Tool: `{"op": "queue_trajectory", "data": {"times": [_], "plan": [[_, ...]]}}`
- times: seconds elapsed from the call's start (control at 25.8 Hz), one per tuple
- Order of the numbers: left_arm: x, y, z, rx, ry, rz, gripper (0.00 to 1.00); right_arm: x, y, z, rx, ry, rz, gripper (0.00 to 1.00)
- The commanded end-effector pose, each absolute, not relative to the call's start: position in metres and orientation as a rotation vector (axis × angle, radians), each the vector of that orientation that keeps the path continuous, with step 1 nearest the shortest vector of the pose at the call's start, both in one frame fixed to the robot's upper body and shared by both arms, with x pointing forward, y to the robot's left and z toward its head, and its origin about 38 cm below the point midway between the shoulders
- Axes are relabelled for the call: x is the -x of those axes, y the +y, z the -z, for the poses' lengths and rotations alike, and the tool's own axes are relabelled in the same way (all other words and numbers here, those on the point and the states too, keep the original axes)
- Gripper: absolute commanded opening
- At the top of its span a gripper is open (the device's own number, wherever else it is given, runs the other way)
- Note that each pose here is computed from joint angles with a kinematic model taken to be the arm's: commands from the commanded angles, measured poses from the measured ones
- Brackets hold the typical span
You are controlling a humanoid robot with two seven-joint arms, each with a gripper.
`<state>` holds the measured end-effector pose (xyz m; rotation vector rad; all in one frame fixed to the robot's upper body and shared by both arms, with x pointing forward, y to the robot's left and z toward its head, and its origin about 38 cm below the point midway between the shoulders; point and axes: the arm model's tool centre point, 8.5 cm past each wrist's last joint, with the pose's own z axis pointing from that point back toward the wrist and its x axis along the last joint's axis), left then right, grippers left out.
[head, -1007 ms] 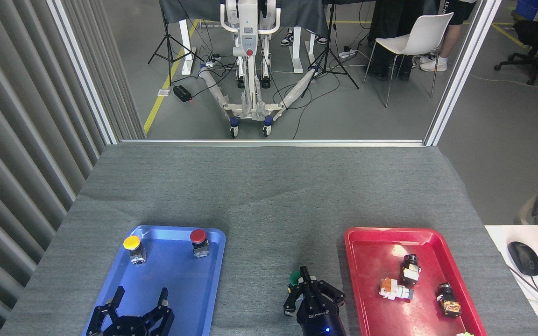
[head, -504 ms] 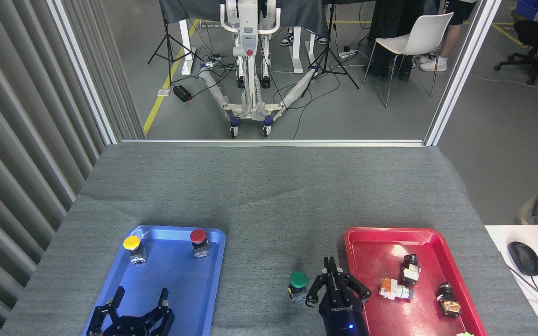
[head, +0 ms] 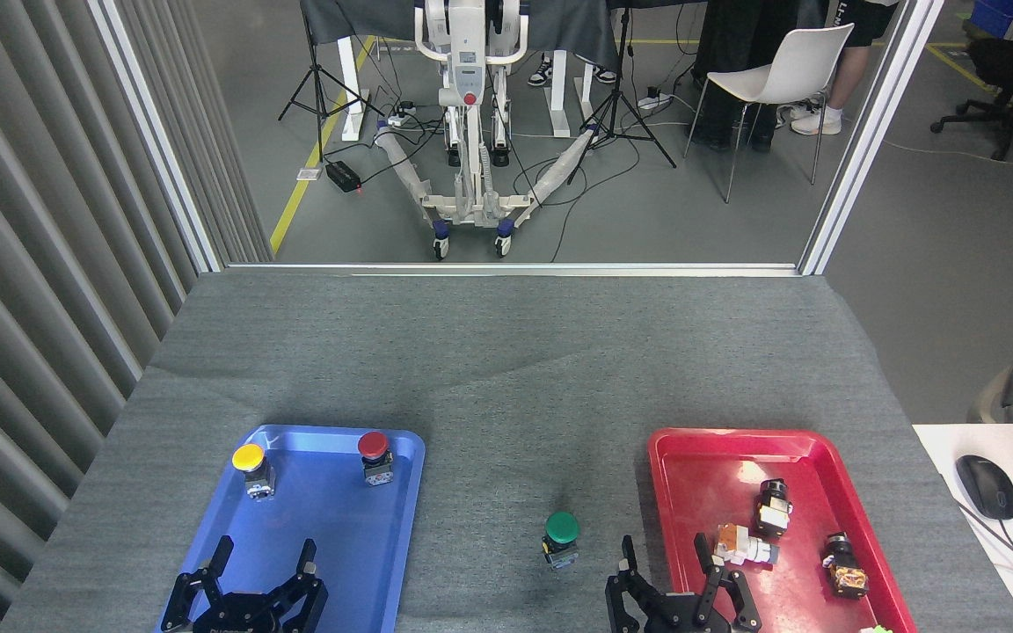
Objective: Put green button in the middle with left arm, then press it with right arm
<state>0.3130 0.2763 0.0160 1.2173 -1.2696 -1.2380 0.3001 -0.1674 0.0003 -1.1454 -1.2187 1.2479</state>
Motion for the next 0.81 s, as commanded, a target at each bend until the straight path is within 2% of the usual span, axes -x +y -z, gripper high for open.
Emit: {"op": "queue_trajectory", "data": {"times": [0.0,0.43,0.77], "plan": [[-0.313,0.276,-0.021,-1.24,-1.291,1.224,0.99,-0.297,-0.176,0.002,1.159,-1.205,-1.25,1.0],[-0.313,0.276,-0.021,-1.24,-1.291,1.224,0.99,-0.301,-0.184,-0.011,1.194,-1.216,-1.21,1.0],[-0.313,0.276,-0.021,-1.243,-1.295,1.222,0.99,-0.299,-0.18,-0.011,1.187,-1.221,-1.204,1.0]]}}
